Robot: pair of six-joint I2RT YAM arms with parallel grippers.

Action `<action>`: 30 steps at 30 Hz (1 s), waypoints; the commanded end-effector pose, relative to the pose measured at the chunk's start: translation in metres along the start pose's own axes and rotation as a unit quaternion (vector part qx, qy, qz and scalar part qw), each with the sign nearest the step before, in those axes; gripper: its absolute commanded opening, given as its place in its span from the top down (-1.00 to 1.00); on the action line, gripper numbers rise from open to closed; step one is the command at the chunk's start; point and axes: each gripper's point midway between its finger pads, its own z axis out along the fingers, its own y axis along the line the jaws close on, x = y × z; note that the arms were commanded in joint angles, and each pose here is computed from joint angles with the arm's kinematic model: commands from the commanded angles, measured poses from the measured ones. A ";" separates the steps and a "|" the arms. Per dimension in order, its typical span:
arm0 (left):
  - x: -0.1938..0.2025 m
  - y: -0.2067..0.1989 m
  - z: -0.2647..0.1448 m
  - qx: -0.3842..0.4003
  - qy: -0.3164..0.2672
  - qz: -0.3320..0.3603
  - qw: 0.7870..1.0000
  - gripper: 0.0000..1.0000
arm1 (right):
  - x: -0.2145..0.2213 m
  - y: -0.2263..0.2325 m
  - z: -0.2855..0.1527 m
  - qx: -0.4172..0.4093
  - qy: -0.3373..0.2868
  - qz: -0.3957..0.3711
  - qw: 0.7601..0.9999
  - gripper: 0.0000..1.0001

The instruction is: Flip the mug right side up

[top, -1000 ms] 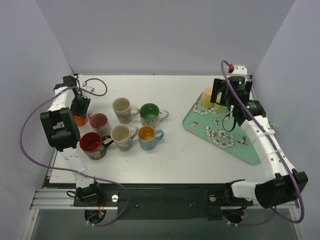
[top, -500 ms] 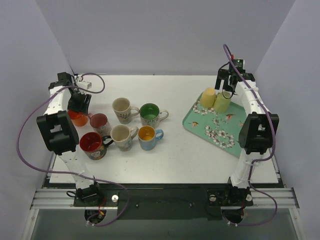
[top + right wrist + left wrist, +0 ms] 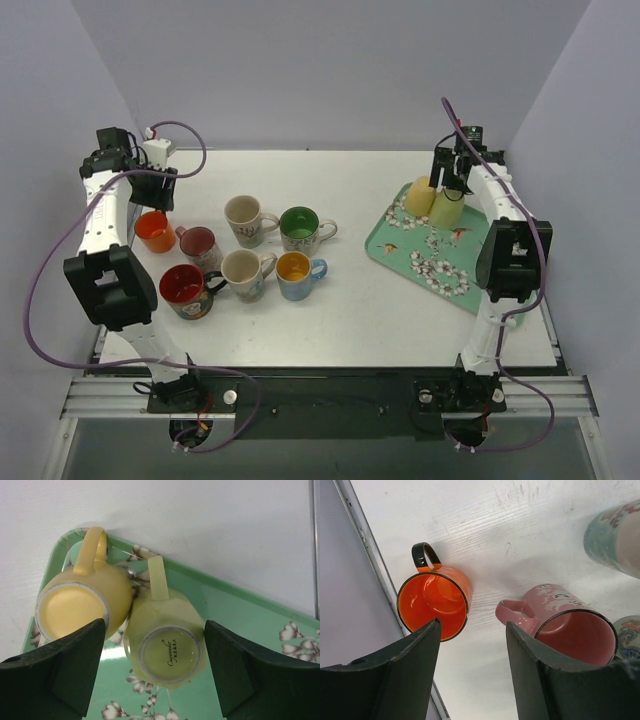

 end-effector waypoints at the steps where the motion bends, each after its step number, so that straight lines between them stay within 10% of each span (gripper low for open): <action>1: -0.021 -0.015 -0.030 0.010 -0.052 0.013 0.999 -0.29 | 0.046 -0.031 -0.025 0.056 0.062 -0.027 0.996 -0.44; 12: -0.028 -0.032 -0.049 0.027 -0.081 0.032 0.996 -0.29 | 0.097 -0.031 -0.068 0.046 0.085 -0.053 0.994 -0.44; 30: -0.026 -0.037 -0.057 0.032 -0.085 0.044 0.995 -0.29 | 0.047 -0.053 -0.072 0.097 0.051 -0.049 0.993 -0.79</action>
